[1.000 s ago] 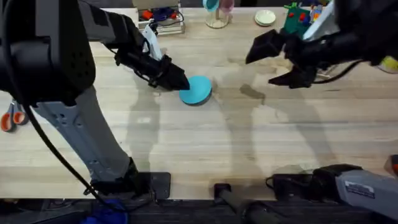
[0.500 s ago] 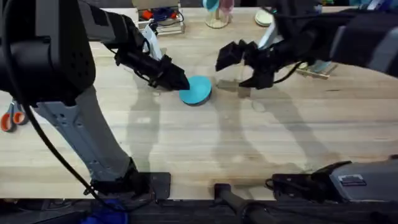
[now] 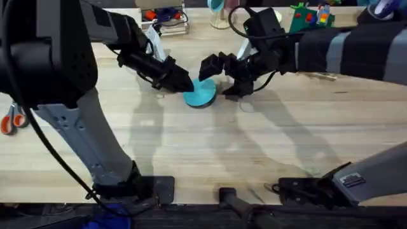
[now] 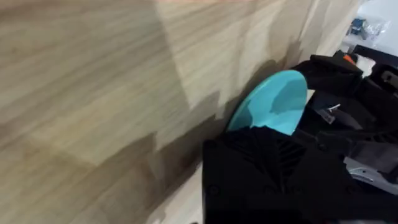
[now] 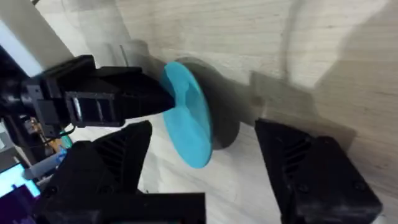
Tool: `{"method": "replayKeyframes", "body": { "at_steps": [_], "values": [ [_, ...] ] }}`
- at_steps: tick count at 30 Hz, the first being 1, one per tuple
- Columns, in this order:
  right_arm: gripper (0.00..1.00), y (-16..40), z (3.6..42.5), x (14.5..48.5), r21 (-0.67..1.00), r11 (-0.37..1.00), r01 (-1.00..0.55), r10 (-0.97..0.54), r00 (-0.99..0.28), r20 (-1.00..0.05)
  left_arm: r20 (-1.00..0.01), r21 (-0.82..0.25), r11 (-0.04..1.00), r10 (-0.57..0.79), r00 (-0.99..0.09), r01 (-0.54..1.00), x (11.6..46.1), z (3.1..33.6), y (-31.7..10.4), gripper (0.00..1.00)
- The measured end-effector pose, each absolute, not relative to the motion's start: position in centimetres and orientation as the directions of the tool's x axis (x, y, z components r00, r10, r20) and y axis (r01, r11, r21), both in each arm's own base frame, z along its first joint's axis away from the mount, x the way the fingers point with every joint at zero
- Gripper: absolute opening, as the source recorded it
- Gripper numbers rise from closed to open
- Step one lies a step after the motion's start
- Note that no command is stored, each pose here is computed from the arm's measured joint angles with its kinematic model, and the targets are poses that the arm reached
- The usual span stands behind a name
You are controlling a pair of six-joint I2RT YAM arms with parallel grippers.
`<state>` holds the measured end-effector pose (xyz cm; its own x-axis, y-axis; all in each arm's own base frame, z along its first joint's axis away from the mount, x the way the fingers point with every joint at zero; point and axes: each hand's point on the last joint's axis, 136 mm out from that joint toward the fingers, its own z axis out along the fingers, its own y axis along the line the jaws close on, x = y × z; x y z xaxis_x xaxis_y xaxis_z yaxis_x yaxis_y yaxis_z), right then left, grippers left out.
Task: Pick up the plates from the table one by one and place each into a slot on the dish rack.
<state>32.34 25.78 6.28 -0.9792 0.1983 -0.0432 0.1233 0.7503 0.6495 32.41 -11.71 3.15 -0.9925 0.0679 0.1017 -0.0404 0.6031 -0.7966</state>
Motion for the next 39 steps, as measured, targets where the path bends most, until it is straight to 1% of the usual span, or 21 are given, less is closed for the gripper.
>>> {"method": "replayKeyframes", "body": {
  "at_steps": [10,39],
  "values": [
    [0.994,27.6,6.6,31.3,0.663,0.745,0.078,0.151,-0.987,-0.053,0.101,-0.797,0.603,0.068,-0.993,-0.040,32.4,3.1,-11.7,0.041],
    [0.993,27.5,6.5,31.5,0.657,0.750,0.077,0.155,-0.986,-0.061,0.100,-0.797,0.603,0.068,-0.993,-0.039,32.4,3.1,-11.7,0.040]
  ]
}}
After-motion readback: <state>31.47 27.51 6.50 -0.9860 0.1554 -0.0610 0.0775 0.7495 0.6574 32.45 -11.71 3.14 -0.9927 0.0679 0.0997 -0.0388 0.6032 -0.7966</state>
